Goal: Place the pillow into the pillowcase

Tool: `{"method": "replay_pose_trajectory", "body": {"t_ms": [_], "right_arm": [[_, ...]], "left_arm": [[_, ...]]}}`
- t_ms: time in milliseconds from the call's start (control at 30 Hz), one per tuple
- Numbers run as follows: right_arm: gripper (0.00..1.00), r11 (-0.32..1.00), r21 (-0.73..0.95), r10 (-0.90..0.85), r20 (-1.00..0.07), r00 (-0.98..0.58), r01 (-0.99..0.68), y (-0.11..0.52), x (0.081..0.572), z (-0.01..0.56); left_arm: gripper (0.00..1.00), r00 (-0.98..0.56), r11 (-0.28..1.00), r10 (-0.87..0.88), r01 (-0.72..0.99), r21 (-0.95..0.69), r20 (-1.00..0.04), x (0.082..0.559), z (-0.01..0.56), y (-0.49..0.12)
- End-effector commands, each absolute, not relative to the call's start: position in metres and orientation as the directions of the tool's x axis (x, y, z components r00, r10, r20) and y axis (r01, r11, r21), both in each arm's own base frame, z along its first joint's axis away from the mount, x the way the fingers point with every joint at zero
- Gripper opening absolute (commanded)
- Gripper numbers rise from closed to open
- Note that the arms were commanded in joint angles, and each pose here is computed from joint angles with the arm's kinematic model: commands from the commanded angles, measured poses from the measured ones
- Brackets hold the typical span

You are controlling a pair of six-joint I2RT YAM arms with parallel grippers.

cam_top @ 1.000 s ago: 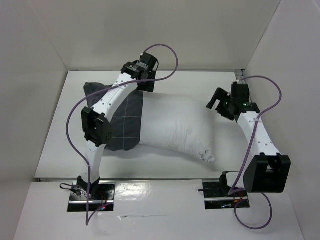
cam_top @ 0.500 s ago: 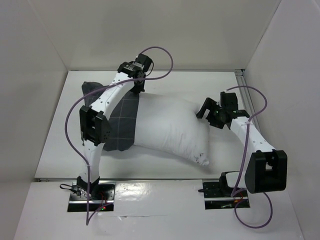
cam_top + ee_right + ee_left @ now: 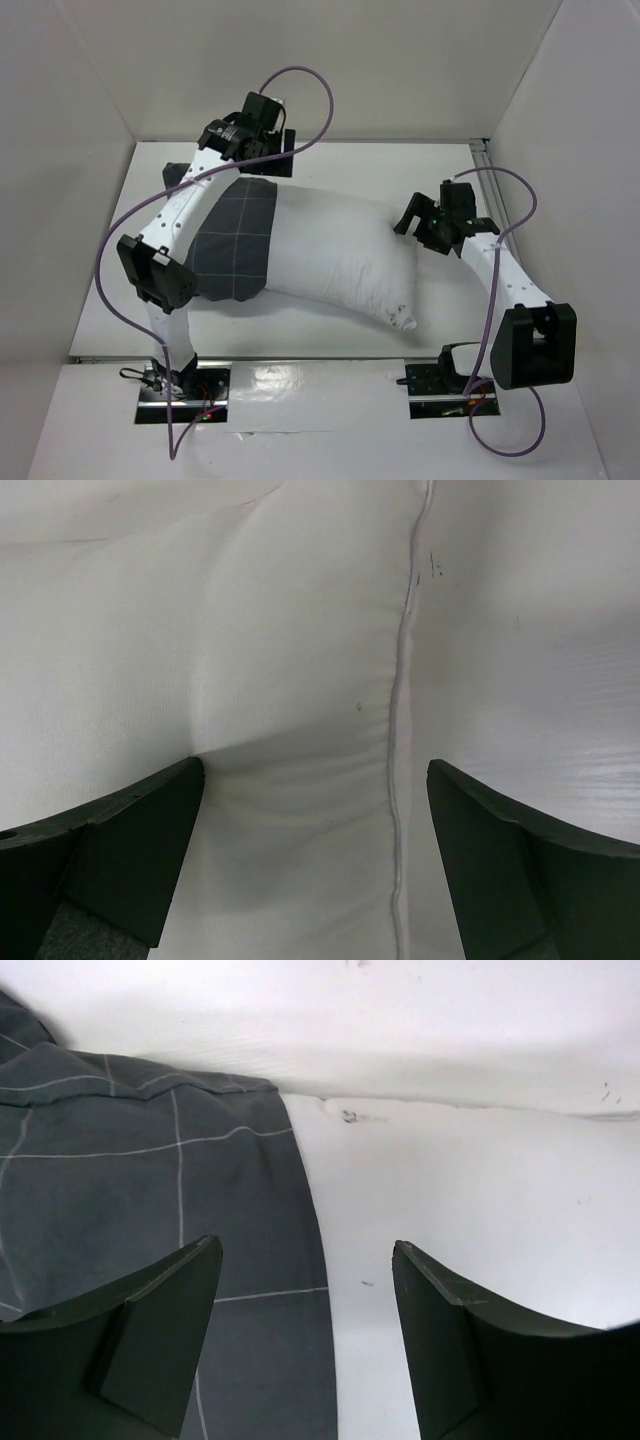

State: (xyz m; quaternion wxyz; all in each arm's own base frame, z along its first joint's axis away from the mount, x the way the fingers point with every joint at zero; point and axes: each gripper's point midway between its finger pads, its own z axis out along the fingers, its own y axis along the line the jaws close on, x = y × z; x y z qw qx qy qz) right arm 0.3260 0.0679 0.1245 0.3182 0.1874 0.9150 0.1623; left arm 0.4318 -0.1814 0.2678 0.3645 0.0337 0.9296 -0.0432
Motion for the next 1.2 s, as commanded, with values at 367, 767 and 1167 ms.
{"method": "replay_pose_trajectory", "body": {"t_ms": [367,767,1167], "right_arm": [[1.00,0.911,0.329,0.399,-0.554,-0.731,0.248,0.058,0.317,0.129],[1.00,0.904,0.279,0.427,-0.550,-0.718,0.324,0.041,0.303,0.116],[0.84,0.699,0.714,0.474,-0.408,-0.780,0.051,0.140,0.303,0.113]], "left_arm": [[0.66,-0.840,0.992,0.111,0.060,0.111,-0.532,0.445,0.180,-0.170],[0.00,-0.818,0.998,0.017,-0.024,0.064,-0.575,0.460,0.197,-0.151],[0.00,-0.810,0.859,0.013,0.309,-0.409,-0.586,0.423,0.247,-0.261]]}}
